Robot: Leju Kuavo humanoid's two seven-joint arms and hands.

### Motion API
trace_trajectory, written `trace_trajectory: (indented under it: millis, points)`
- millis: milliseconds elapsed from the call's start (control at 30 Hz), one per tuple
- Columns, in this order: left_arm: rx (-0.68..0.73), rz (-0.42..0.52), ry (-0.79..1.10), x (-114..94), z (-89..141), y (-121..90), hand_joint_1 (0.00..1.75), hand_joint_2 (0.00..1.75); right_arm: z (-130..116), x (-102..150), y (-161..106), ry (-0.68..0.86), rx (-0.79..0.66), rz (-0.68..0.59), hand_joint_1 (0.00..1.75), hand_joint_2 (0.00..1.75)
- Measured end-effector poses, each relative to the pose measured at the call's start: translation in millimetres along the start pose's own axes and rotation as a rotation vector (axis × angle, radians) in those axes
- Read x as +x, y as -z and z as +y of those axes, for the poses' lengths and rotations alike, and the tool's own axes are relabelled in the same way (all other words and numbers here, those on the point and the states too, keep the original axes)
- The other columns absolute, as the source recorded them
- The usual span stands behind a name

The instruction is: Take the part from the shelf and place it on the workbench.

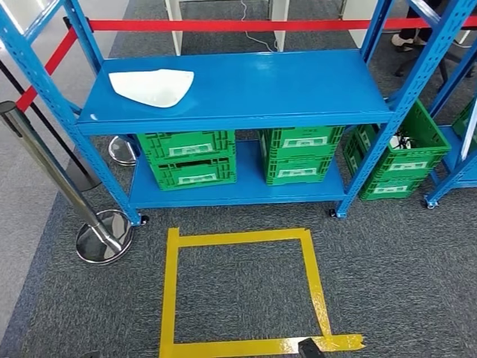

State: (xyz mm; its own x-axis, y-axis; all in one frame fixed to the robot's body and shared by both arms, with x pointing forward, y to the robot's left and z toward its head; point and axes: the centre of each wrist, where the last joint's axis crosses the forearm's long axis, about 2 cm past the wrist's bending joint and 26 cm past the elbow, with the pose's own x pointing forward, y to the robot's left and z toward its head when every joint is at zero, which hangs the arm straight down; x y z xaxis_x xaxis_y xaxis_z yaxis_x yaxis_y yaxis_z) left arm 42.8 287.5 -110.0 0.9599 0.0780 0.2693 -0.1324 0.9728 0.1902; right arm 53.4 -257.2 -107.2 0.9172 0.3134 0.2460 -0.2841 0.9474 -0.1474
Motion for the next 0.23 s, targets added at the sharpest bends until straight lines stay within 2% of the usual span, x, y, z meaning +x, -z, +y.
trace_trajectory:
  millis: [67,133,200,233]
  points:
    - [-0.017,0.019,0.006,-9.9,1.8,-1.3,0.0,0.0,-3.4,-0.2,0.3,0.032,0.003,-0.007,0.0,0.0]
    - [-0.036,0.022,0.011,-13.8,3.0,-1.8,0.0,0.0,-5.3,-7.0,-0.3,0.065,0.011,0.001,0.0,0.87]
    - [-0.051,0.003,0.013,-9.1,4.2,-0.9,0.0,0.0,-4.8,-19.8,-2.0,0.094,0.023,0.024,0.0,1.75]
    - [-0.053,-0.004,0.014,-7.2,4.9,-0.5,0.0,0.0,-4.5,-23.6,-2.5,0.101,0.026,0.031,0.0,1.75]
